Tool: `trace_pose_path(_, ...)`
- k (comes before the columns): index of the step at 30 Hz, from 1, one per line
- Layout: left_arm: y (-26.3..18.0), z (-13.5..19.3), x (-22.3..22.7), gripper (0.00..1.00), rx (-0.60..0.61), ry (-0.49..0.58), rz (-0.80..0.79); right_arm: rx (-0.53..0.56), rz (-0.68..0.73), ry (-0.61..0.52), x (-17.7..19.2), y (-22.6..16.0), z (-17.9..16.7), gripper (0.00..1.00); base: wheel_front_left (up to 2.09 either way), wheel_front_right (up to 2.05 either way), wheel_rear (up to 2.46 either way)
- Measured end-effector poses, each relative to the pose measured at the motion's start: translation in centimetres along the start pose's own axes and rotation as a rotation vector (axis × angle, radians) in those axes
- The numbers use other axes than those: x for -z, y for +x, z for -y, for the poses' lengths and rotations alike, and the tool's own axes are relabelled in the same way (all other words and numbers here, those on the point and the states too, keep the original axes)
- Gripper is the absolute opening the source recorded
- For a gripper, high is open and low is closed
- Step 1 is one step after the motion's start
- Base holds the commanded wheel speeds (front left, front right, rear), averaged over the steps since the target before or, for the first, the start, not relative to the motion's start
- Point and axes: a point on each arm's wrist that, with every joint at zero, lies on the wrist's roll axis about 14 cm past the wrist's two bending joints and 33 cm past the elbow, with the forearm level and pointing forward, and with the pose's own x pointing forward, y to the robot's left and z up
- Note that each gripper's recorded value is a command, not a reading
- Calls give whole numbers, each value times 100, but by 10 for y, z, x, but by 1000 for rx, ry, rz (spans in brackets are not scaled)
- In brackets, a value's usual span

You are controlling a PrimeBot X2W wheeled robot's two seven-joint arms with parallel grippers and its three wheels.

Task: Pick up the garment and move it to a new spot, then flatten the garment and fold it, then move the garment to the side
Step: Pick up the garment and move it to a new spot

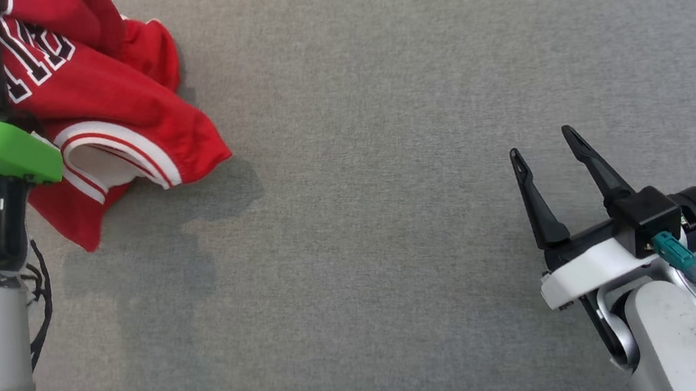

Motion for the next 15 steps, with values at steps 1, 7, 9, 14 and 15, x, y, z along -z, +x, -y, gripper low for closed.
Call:
trace_pose_path(1,1,10,-13,0,33,1,28,9,10,1,-5,-2,2,100,0,0,0)
trace_pose_path(7,8,84,-69,0,227,-47,137,88,56,36,-28,-23,24,100,0,0,0)
trace_pose_path(9,9,108,-78,0,291,-76,141,120,65,37,-33,-32,33,100,0,0,0)
trace_pose_path(14,14,174,-95,0,457,-143,150,207,89,31,-47,-58,58,100,0,0,0)
trace_pose_path(15,15,185,-96,0,483,-148,146,226,95,35,-49,-63,63,100,0,0,0)
